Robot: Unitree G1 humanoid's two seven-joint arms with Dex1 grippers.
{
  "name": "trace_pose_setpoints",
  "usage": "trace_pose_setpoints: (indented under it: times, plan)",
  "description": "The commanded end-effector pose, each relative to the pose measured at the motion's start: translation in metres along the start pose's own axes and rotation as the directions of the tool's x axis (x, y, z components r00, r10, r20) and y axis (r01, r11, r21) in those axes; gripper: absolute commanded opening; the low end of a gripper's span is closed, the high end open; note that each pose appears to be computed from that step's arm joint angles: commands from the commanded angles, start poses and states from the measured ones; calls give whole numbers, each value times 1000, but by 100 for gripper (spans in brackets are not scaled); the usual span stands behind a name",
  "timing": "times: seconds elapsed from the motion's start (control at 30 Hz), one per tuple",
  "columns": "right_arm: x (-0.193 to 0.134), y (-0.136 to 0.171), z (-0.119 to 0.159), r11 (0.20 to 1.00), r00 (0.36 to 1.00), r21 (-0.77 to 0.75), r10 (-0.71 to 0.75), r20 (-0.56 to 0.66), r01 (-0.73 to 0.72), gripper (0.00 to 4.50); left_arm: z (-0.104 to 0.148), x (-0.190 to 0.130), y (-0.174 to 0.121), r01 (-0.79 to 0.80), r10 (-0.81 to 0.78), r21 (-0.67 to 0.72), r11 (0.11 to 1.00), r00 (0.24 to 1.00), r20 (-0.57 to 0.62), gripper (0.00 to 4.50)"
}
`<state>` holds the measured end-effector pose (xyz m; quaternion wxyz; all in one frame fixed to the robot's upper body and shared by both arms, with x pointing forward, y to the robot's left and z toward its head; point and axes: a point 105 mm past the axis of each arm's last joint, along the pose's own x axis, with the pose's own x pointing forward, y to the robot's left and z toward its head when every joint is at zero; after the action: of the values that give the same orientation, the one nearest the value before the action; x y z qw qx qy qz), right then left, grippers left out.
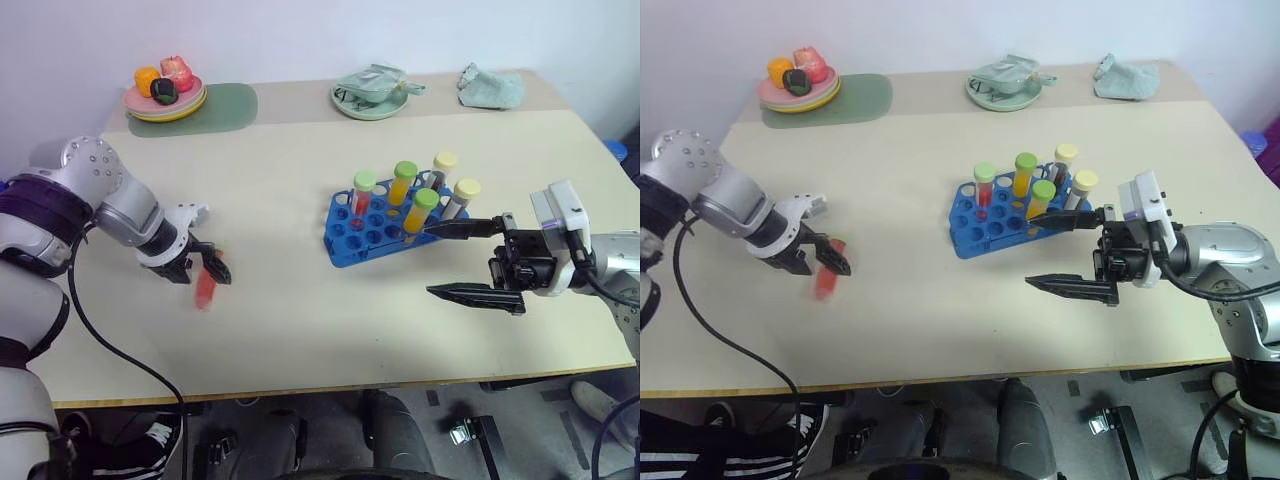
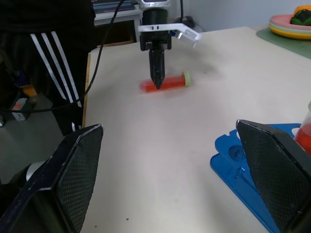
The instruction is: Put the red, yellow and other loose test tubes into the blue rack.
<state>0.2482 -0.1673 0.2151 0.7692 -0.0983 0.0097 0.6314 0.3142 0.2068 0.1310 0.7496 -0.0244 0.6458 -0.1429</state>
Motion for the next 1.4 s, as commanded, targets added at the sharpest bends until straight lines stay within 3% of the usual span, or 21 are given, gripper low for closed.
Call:
trace_pose_setpoints:
  times: [0.03,0.23,0.37,0.5,0.7,0.83,1.0,1.07,1.13,1.23,1.33,1.4]
  plan:
    - [3,4,9,999,1000,-40,12,11,-12,445,2,-1,-1,6,-6,-1,1000,1000,20,450]
    - [2,3,9,999,1000,-43,-1,7,1,445,1,7,0,-1,1,-18,1000,1000,24,450]
    - [2,2,9,999,1000,-50,-9,6,9,450,2,10,2,-15,16,-26,1000,999,42,324]
    - [1,0,10,999,1000,-50,-12,3,13,450,2,12,-1,-8,9,-17,1000,999,53,120]
    - [0,-4,15,998,1000,-58,-16,1,16,450,6,6,-4,-9,8,4,1000,995,98,120]
    - [-1,-5,17,998,1000,-56,-24,6,24,450,19,-11,-8,-67,46,79,995,969,244,120]
    - [-9,-11,12,994,996,-63,-86,5,86,450,44,-44,-23,-199,42,187,962,783,620,120]
    - [-14,-16,10,989,992,-67,-129,6,129,450,49,-56,-40,-170,-84,258,951,662,745,120]
    - [-17,-21,9,982,986,-79,-169,14,170,450,46,-62,-50,-113,-176,299,947,597,783,120]
    - [-18,-25,11,970,973,-83,-223,52,227,450,39,-73,-84,-169,-388,501,849,445,807,120]
    - [-15,-21,12,966,967,-79,-241,81,248,450,37,-77,-96,-259,-472,543,798,292,832,120]
    - [-17,-20,10,964,965,-75,-249,81,255,450,34,-74,-105,-270,-550,595,757,230,803,120]
